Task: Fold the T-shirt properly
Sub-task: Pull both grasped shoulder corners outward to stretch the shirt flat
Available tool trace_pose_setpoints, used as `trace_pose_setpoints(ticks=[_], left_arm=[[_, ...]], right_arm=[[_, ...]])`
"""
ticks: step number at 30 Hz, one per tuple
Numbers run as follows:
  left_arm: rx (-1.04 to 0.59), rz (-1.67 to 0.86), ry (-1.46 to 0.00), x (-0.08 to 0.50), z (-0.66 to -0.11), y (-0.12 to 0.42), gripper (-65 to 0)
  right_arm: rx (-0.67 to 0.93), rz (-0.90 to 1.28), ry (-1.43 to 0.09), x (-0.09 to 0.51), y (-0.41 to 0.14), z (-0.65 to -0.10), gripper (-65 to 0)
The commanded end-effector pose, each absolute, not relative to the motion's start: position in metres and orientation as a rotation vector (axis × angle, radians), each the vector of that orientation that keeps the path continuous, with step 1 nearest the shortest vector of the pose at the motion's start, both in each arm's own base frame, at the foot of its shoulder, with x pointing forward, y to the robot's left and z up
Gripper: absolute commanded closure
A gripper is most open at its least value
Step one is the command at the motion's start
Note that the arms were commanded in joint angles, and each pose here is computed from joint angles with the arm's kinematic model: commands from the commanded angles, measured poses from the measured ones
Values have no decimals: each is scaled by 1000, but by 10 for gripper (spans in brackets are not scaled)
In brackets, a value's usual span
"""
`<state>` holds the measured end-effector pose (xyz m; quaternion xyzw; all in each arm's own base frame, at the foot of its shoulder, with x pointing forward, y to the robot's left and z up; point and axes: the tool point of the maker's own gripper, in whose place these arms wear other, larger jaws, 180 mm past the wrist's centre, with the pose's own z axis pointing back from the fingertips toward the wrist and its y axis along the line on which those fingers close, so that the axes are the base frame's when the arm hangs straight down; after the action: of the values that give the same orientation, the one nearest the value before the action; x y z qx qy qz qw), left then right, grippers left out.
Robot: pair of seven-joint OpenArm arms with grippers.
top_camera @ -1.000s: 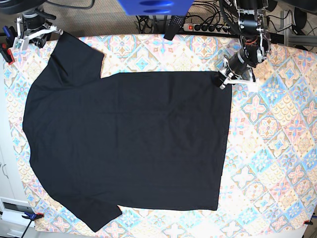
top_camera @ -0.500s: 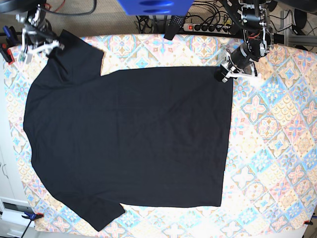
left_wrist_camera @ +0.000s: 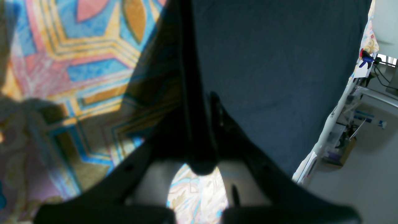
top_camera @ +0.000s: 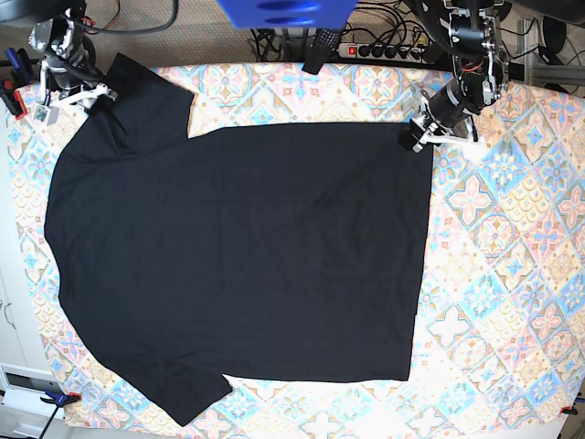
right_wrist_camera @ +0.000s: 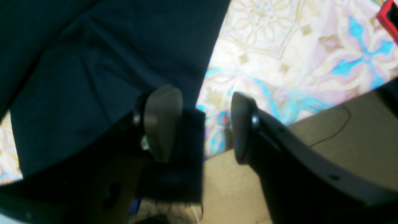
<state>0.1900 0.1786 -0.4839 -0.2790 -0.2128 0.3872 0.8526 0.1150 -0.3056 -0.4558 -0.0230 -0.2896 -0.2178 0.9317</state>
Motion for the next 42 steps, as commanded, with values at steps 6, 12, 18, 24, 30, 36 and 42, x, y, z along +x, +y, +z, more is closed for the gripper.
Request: trace_pose_setpoints(ticks=[6,12,18,24,30,36,42], left_arm=[[-542,810,-448,187,-485,189,0],[-541,809,-448,187,-485,189,0],[-541,809,-448,187,-485,189,0],[-540,809,-447,186,-485,189,0],[-534,813,-434,180,-488,189,0],[-518,820,-400,161,-494,189,0],[-456,806,-347,128,-502,202,0]], right_arm=[[-37,-454,-507,95,-302,-484,-307],[-21,-460,-490,100,-296,-497,-420],[5,-434,-496,105,-289,-496,-409],[263,-194,-552,117,-236,-485,-240],[338,-120,-574,119,-223,-478,-69],[298,-135,-595,105,-250,-467,-9],[232,-121,-618,86,-278,-442,-8]])
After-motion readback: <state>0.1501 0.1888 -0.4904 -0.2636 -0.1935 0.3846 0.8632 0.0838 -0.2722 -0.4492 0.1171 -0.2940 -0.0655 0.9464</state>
